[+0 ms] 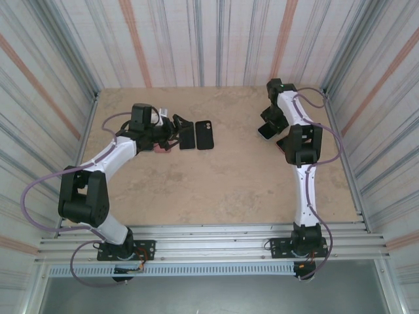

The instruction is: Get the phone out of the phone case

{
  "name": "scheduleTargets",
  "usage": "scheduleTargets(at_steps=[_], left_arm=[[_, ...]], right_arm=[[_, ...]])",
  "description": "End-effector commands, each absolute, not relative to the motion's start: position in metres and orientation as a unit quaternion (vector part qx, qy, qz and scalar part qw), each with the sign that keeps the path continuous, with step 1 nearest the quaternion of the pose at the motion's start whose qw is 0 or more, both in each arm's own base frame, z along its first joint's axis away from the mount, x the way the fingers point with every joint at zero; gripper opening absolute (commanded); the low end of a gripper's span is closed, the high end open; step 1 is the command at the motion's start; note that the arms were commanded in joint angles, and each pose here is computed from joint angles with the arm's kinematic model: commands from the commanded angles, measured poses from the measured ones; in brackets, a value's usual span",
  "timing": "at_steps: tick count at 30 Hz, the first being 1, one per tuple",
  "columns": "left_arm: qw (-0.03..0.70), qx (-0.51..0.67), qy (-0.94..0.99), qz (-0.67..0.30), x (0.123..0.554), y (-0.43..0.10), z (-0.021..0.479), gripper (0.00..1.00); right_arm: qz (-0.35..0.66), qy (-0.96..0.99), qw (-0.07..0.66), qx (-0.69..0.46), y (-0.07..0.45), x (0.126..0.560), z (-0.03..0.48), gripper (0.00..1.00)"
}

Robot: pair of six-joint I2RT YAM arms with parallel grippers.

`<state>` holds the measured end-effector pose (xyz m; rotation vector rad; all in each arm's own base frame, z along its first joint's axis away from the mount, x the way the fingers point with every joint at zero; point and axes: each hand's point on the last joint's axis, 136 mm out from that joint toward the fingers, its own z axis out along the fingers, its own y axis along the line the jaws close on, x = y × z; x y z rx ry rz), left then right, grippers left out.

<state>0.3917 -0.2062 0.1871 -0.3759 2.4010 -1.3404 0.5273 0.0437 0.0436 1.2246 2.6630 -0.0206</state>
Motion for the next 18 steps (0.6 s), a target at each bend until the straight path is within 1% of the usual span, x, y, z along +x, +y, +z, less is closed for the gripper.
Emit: scheduleTargets(at_steps=[1, 5, 9, 12, 18], left_arm=[[0.195, -0.119, 0.844, -0.485, 0.398, -0.207, 0.201, 0.97], [0.199, -0.114, 0.846, -0.481, 0.399, -0.206, 0.202, 0.96], [0.205, -0.109, 0.845, -0.482, 0.403, -0.206, 0.207, 0.96], [0.207, -0.100, 0.844, -0.485, 0.406, -0.208, 0.210, 0.95], [0.218, -0.069, 0.839, -0.493, 0.414, -0.216, 0.219, 0.92]], right_arm=[[0.019, 0.914, 0.141, 0.381, 0.058, 0.529, 0.088, 0.42], [0.027, 0.925, 0.161, 0.343, 0.074, 0.526, 0.103, 0.42], [0.055, 0.941, 0.202, 0.265, 0.099, 0.522, 0.120, 0.43], [0.082, 0.947, 0.231, 0.205, 0.119, 0.512, 0.129, 0.44], [0.133, 0.950, 0.261, 0.107, 0.157, 0.481, 0.139, 0.45]])
